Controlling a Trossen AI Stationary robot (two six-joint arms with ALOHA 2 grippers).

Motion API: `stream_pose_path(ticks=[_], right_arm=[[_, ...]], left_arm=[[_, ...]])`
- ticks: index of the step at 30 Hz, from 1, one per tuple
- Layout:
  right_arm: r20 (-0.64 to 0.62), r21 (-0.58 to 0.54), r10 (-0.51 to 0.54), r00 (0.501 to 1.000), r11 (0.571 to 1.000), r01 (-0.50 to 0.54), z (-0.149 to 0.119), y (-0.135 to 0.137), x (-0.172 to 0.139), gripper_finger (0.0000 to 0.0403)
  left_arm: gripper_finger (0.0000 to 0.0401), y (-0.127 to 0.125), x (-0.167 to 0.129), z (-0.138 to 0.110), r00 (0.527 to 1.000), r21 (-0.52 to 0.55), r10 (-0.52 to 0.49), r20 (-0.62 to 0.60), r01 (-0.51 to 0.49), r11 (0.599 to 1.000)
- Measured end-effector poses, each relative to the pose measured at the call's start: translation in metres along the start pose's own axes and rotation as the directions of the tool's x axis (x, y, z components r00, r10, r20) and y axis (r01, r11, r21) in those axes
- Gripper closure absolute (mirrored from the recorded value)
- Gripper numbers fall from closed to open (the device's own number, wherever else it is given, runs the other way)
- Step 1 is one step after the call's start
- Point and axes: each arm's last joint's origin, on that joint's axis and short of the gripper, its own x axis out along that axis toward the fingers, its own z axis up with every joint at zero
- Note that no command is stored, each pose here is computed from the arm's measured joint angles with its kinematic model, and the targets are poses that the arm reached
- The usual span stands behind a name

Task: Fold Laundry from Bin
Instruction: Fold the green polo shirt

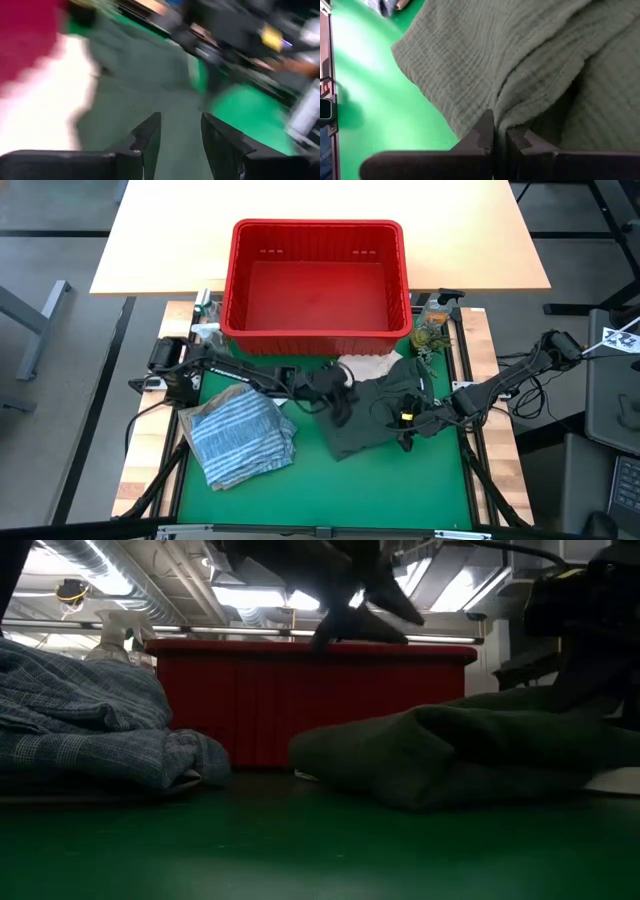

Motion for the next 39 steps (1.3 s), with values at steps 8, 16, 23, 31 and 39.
stream_pose_path(ticks=[8, 16, 23, 31, 39], right_arm=[[-0.004, -0.003, 0.0, 1.0, 1.0, 0.0, 0.0, 0.0, 0.0, 0.0391], [-0.007, -0.008, -0.006, 1.0, 1.0, 0.006, -0.001, -0.001, 0.0, 0.0391], [-0.007, -0.008, -0.005, 1.0, 1.0, 0.005, -0.001, -0.001, 0.0, 0.0391], [-0.014, -0.012, -0.015, 1.0, 1.0, 0.015, -0.001, -0.002, 0.0, 0.0391], [-0.109, -0.013, 0.031, 0.994, 0.999, -0.033, -0.004, -0.001, 0.0, 0.0391]], left_arm=[[0.0284, -0.042, -0.006, -0.036, 0.984, 0.098, -0.128, -0.122, 0.14, 0.985], [0.0287, -0.076, -0.006, -0.085, 0.989, 0.252, -0.065, -0.131, 0.097, 0.963], [0.0287, -0.078, 0.012, -0.128, 0.987, 0.351, 0.042, -0.155, 0.015, 0.936], [0.0287, -0.064, 0.036, -0.167, 0.957, 0.375, 0.064, -0.284, 0.049, 0.926], [0.0287, -0.067, 0.029, -0.169, 0.937, 0.388, 0.059, -0.343, 0.084, 0.918]])
